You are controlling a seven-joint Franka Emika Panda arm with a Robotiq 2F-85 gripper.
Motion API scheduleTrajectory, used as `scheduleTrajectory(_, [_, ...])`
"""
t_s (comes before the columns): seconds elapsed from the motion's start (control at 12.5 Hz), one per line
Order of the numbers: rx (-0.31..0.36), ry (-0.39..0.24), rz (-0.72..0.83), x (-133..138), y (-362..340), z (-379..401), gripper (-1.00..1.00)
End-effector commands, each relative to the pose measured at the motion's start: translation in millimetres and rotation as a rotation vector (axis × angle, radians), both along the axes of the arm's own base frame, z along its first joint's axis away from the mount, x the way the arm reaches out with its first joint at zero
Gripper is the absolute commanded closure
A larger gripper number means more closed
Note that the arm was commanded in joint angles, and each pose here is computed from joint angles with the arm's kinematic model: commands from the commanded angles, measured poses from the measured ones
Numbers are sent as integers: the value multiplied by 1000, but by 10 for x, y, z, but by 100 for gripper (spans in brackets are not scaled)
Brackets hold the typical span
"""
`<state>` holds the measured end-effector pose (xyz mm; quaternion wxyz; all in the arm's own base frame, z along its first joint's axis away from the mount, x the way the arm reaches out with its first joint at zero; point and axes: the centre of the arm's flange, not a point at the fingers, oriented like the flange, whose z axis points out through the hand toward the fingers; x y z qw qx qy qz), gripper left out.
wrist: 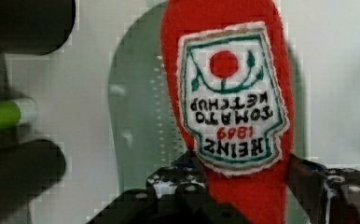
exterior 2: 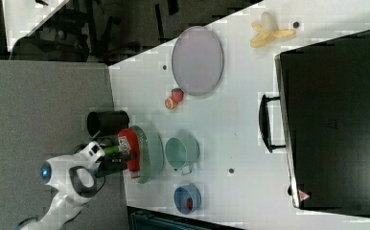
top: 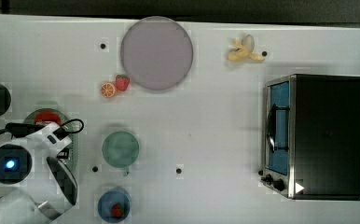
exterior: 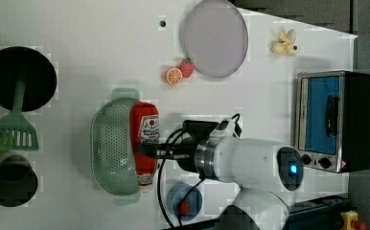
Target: Pick Ketchup from the table and place it in strainer.
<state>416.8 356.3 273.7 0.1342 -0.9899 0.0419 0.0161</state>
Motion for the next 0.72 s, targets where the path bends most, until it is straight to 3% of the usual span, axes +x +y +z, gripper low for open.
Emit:
scheduleTrajectory(0.08, [61, -13, -90, 18, 141, -76, -9])
scheduleTrajectory(0.16, [75, -14, -93, 26, 148, -150, -18])
scheduleTrajectory(0.48, [88, -22, -108, 82, 120, -167, -100])
scheduleTrajectory(0.72, [68, -69, -175, 295, -130, 147, -100])
